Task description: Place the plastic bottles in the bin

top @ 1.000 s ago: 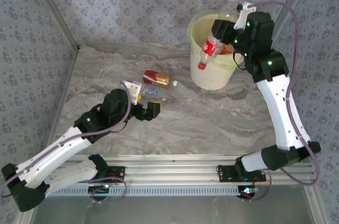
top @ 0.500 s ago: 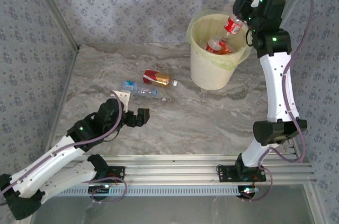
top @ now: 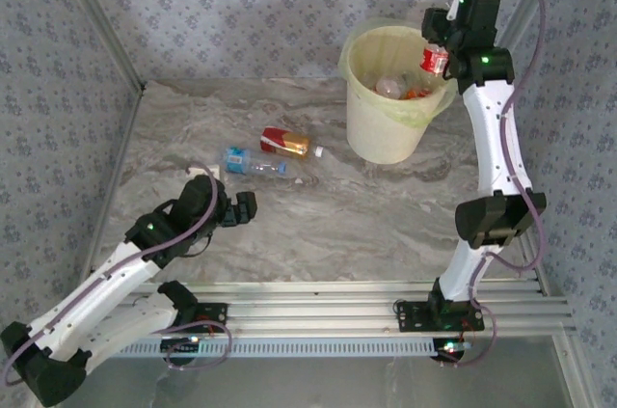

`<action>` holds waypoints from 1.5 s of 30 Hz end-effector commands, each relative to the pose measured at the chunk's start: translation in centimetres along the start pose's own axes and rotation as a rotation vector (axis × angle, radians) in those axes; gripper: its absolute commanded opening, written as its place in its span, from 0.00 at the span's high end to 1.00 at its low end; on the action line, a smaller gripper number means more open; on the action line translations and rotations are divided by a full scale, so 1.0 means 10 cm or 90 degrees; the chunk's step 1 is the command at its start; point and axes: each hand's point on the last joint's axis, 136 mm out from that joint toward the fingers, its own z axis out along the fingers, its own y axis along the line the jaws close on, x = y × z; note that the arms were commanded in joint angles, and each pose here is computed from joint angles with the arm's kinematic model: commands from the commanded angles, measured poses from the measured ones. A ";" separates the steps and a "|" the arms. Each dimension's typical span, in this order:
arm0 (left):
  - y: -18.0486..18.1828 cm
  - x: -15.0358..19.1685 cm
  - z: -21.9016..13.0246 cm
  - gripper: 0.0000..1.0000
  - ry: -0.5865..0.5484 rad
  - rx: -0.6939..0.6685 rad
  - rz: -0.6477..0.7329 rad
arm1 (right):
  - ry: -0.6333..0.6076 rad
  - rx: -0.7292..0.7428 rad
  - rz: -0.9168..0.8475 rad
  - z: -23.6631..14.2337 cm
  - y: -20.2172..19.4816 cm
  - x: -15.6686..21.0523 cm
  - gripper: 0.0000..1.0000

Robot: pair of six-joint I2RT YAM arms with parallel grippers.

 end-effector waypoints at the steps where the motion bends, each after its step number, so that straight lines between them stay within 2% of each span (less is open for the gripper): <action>1: 0.04 0.03 0.00 0.00 0.037 -0.011 -0.044 | 0.041 -0.041 -0.017 0.12 0.13 0.22 0.38; 4: 0.08 0.05 0.08 0.00 0.059 -0.022 -0.068 | 0.061 -0.049 -0.018 0.10 0.15 0.30 0.28; 11: 0.13 -0.01 0.27 0.00 0.088 -0.007 -0.122 | 0.048 -0.078 -0.025 -0.10 0.22 0.18 0.12; 23: 0.25 0.07 0.41 0.01 0.128 -0.029 -0.137 | 0.056 -0.115 -0.007 -0.39 0.28 0.25 0.12; 29: 0.28 0.10 0.57 0.01 0.144 -0.035 -0.165 | 0.057 -0.168 -0.014 -0.76 0.55 0.39 0.12; 39: 0.36 0.01 1.03 0.01 0.179 -0.039 -0.221 | 0.115 -0.285 -0.053 -1.59 1.17 1.11 0.10; 45: 0.29 0.11 1.25 0.05 0.222 -0.015 -0.246 | 0.160 -0.320 -0.038 -1.80 1.26 1.53 0.10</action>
